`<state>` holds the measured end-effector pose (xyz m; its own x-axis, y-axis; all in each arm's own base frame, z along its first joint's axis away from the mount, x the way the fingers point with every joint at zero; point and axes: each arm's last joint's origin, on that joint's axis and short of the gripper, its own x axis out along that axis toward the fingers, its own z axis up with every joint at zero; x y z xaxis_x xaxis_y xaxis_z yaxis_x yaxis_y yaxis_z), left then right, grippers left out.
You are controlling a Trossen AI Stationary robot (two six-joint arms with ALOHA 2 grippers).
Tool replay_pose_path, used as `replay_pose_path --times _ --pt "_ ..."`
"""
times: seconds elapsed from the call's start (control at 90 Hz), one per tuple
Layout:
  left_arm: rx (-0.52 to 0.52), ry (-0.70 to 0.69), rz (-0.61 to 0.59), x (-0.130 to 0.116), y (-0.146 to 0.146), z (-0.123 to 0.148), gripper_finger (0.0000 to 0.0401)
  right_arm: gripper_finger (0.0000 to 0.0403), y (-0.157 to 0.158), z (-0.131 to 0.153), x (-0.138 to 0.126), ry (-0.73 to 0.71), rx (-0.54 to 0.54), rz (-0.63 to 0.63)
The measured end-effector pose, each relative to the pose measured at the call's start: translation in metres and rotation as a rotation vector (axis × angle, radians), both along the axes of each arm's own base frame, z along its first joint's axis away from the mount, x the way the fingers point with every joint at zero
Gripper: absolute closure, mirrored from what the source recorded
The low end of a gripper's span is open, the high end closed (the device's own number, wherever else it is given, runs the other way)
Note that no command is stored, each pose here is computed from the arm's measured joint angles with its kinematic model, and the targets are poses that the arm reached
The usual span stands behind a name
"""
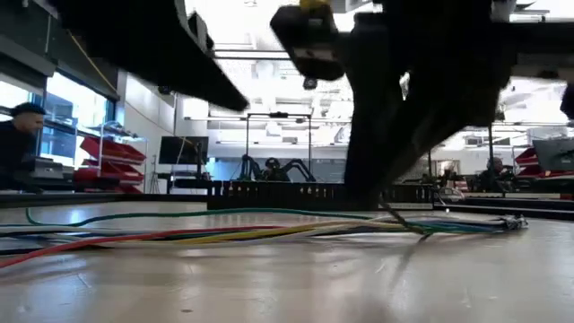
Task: Ziptie cables
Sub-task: Wrap the colored loose cables with the black zip tie
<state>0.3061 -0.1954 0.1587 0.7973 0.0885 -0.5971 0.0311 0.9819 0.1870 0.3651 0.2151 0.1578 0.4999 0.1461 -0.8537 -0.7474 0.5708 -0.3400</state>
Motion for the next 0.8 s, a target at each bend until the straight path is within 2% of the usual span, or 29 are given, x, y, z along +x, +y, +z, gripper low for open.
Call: replay_pose_path --times 0.111,0.344,0.511,0.689,0.8 --pt "0.028 -0.002 -0.048 0.007 -0.002 -0.012 0.0378 0.0403 -0.001 0.014 -0.002 -0.025 0.047 -0.07" --pt "-0.031 -0.085 -0.174 0.026 -0.006 -0.03 0.0378 0.0403 0.004 0.035 -0.011 -0.111 0.07 -0.159" --pt "-0.045 -0.185 -0.196 0.039 -0.005 -0.038 0.0372 0.0403 0.007 0.03 -0.024 -0.15 0.099 -0.215" --pt "-0.137 -0.157 -0.161 0.047 0.007 -0.046 0.0323 0.0403 0.01 0.029 -0.036 -0.201 0.123 -0.282" --pt "-0.129 -0.191 -0.187 0.051 0.012 -0.042 0.0276 0.0403 0.014 0.033 -0.042 -0.242 0.129 -0.298"
